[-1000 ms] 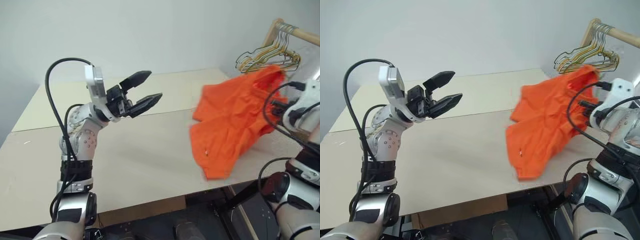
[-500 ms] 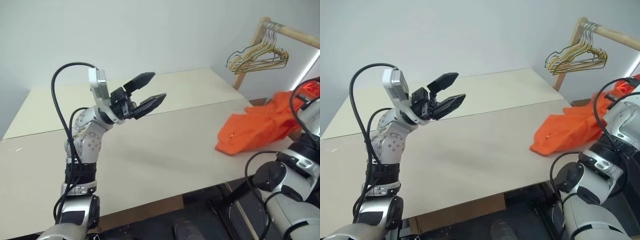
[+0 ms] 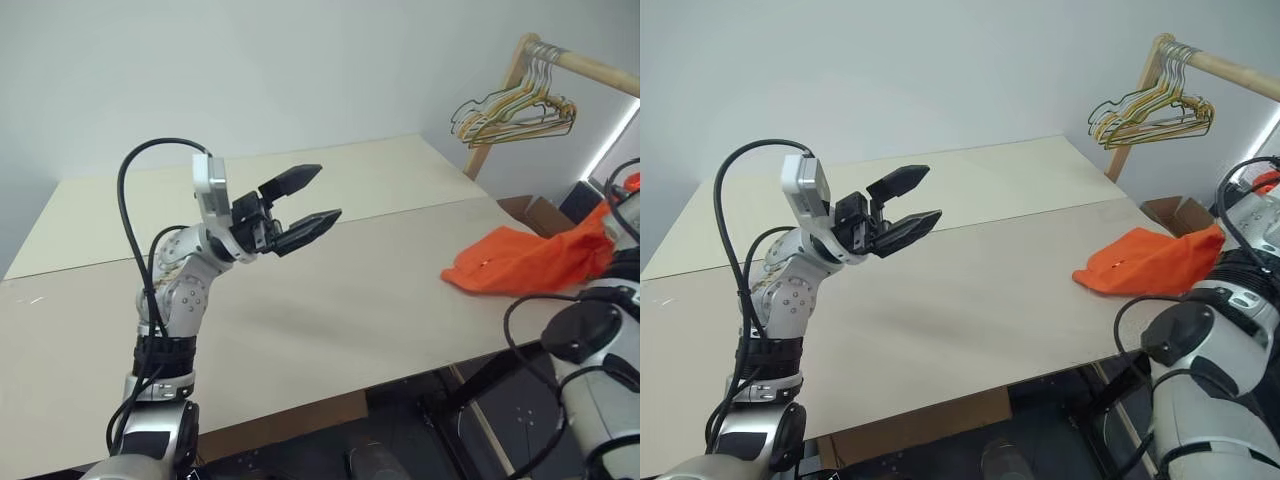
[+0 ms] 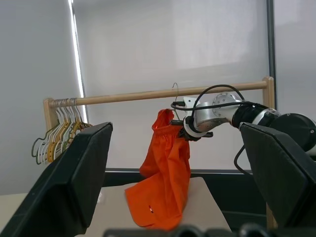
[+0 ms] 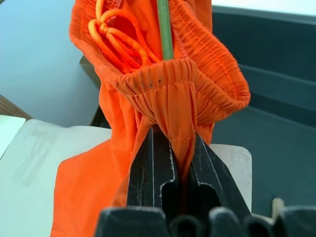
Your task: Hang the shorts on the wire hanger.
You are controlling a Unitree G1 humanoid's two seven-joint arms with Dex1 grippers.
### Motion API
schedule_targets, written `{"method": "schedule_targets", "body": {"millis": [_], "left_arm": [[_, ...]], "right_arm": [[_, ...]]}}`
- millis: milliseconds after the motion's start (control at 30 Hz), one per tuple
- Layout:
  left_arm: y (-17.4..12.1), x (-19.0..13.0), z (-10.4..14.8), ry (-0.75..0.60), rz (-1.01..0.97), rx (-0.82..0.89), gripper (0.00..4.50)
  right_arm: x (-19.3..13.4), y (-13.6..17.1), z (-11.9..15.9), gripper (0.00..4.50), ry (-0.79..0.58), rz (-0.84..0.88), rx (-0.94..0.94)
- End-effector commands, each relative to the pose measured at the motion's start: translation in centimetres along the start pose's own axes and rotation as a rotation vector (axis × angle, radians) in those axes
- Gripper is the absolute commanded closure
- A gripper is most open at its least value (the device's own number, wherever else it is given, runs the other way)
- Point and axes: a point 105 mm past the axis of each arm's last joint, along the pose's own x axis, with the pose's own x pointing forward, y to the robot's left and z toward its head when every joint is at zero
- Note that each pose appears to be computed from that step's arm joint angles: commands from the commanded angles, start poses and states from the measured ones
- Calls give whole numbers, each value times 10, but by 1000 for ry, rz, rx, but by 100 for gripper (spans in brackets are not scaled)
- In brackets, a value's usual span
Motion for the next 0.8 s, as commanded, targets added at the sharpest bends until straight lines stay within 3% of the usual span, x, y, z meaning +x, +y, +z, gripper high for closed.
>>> {"method": "schedule_targets", "body": {"millis": [33, 467, 667, 800], "left_arm": [[-5, 1, 11, -13, -21, 43, 3], [-6, -3, 9, -12, 8, 28, 3], [-10, -3, 16, -55, -22, 16, 3], [-11, -4, 17, -58, -32, 14, 0]], "right_arm": [[-2, 5, 29, 450, -14, 90, 183], [8, 4, 23, 450, 24, 111, 222], [9, -4, 23, 450, -21, 26, 41], [7, -6, 31, 329, -49, 2, 39]]}}
